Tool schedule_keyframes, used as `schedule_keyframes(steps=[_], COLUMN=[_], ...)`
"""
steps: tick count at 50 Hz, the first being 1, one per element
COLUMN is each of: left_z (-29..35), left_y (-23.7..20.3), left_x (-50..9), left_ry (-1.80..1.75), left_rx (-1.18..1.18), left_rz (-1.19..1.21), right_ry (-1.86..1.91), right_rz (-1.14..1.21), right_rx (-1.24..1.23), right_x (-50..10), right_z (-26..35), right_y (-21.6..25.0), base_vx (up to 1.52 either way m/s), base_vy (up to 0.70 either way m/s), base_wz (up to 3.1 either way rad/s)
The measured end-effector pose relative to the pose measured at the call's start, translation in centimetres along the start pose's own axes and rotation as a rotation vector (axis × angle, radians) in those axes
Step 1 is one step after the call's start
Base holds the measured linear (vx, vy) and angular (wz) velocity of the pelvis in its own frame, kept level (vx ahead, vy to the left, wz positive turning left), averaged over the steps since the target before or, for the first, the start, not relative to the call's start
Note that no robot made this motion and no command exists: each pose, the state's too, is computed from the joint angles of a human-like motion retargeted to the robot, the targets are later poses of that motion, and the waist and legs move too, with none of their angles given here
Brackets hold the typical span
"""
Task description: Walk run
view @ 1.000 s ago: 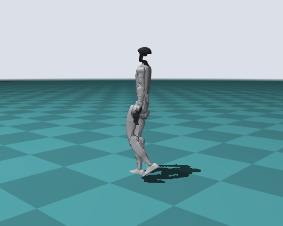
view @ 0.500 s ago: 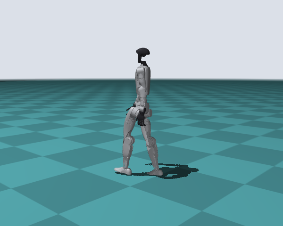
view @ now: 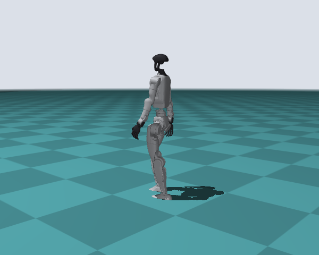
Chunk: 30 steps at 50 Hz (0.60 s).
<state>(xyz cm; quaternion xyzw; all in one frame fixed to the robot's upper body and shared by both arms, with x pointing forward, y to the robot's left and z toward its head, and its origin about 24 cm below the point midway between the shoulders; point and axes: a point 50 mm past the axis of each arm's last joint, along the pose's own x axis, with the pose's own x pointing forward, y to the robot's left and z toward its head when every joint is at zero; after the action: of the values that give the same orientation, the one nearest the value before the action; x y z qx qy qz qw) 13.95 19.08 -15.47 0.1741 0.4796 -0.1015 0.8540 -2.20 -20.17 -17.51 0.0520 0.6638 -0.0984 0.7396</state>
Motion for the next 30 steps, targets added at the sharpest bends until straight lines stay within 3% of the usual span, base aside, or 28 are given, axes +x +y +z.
schedule_keyframes(steps=[12, 21, 30], left_z=[1.7, -4.2, -10.7], left_y=[1.2, -1.7, -3.9], left_x=[0.3, -1.4, -4.4], left_ry=[-0.060, 0.091, 0.280], left_rx=[-0.037, 0.022, 0.046], left_rz=[0.036, -0.038, -0.059], right_ry=[0.052, 0.006, -0.174], right_rz=[0.019, 0.031, 0.053], right_rx=[0.016, -0.013, -0.055], right_x=[-0.1, 0.1, 0.6], right_z=[-1.2, 0.4, 7.5], right_y=[0.7, 0.8, 1.1], base_vx=[0.54, 0.65, 0.42], base_vy=[-0.23, -0.31, -0.20], base_wz=[0.38, 0.18, 0.12])
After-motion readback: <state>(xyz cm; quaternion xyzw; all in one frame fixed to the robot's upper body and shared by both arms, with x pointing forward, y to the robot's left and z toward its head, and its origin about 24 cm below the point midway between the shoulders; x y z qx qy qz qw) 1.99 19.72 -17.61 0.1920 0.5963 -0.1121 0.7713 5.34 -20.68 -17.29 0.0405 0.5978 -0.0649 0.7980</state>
